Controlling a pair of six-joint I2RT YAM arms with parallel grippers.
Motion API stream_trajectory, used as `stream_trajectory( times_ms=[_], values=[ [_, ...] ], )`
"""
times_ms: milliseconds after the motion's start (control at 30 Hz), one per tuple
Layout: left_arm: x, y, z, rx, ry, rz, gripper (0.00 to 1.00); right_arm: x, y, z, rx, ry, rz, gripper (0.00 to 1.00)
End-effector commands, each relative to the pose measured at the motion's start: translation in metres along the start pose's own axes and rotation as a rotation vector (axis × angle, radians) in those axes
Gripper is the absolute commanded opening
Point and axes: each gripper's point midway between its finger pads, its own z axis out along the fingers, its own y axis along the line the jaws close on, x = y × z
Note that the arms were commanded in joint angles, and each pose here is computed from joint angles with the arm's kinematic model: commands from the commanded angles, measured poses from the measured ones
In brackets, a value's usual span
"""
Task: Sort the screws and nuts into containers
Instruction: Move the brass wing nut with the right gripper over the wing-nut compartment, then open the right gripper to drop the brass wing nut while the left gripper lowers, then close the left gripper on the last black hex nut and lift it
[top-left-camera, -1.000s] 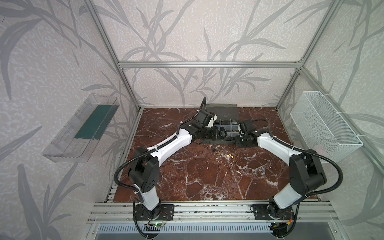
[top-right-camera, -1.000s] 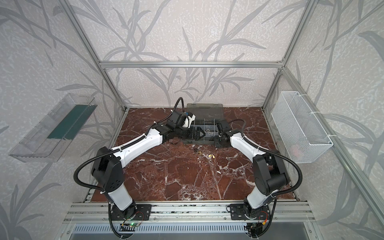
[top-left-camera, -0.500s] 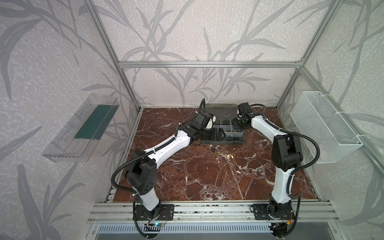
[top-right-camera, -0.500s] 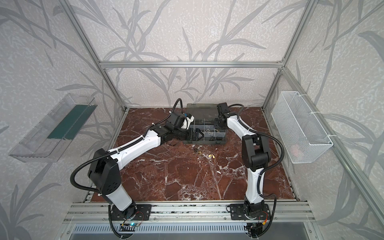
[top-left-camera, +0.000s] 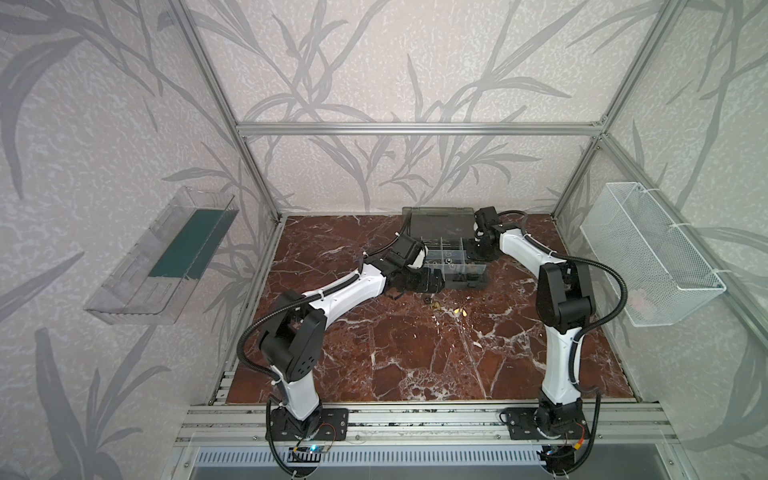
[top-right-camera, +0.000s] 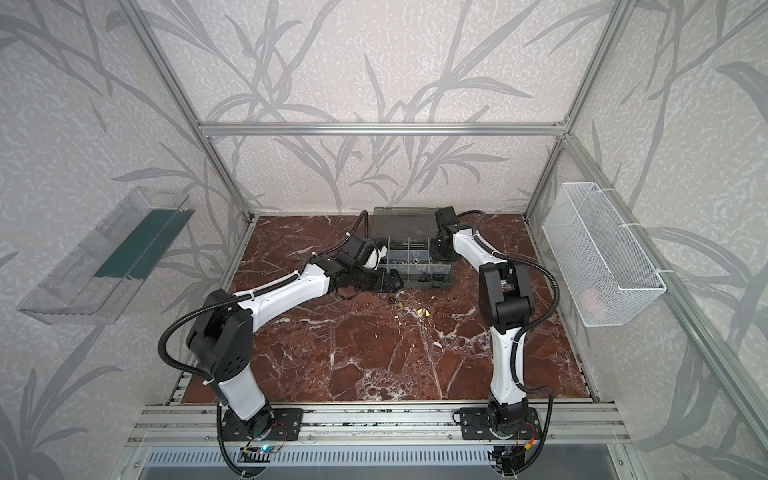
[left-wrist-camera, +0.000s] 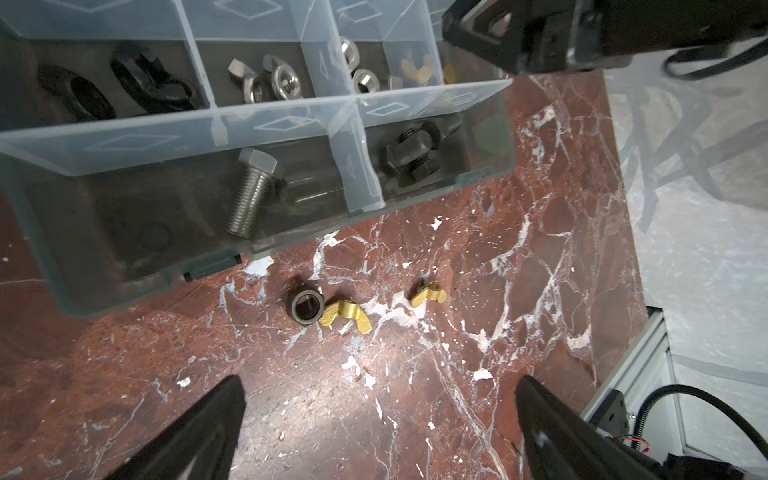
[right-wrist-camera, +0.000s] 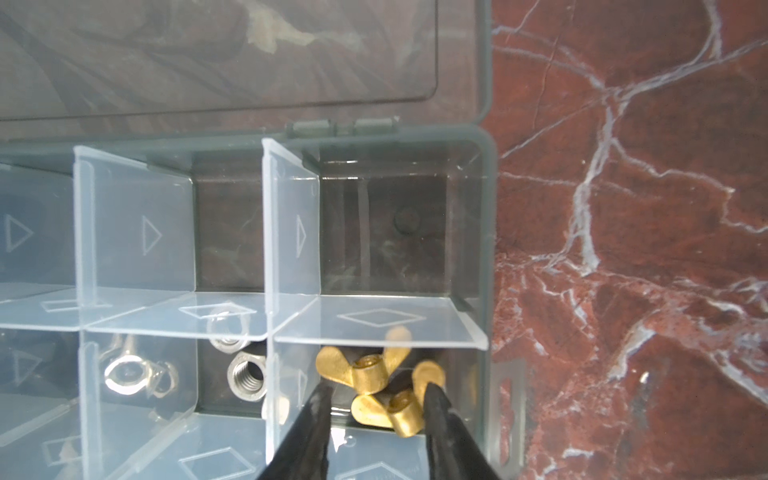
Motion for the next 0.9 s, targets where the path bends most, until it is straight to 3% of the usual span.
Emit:
stream_trajectory(
  times_ms=[0, 200, 333, 433, 600, 867],
  values=[
    [0.02, 0.015, 0.019, -0.08, 0.089, 0.026, 0.99, -0.013, 0.006, -0.042, -0.039, -0.064, -0.006, 0.41],
    [0.037, 0.034, 0.043, -0.207, 0.152, 0.052, 0.93, 0.009, 0.003, -0.095, -0.082, -0.127, 0.014, 0.49],
    [0.039, 0.047, 0.052, -0.282, 0.164, 0.057, 0.9, 0.041, 0.0, -0.124, -0.123, -0.146, 0.025, 0.65],
    [0.034, 0.05, 0.056, -0.311, 0.148, 0.066, 0.86, 0.071, -0.004, -0.131, -0.146, -0.13, 0.031, 0.8],
    [0.029, 0.05, 0.067, -0.33, 0.143, 0.071, 0.81, 0.112, -0.009, -0.131, -0.164, -0.097, 0.036, 0.95],
    [0.029, 0.057, 0.085, -0.372, 0.15, 0.07, 0.69, 0.136, -0.011, -0.128, -0.179, -0.075, 0.048, 0.99]
  ],
)
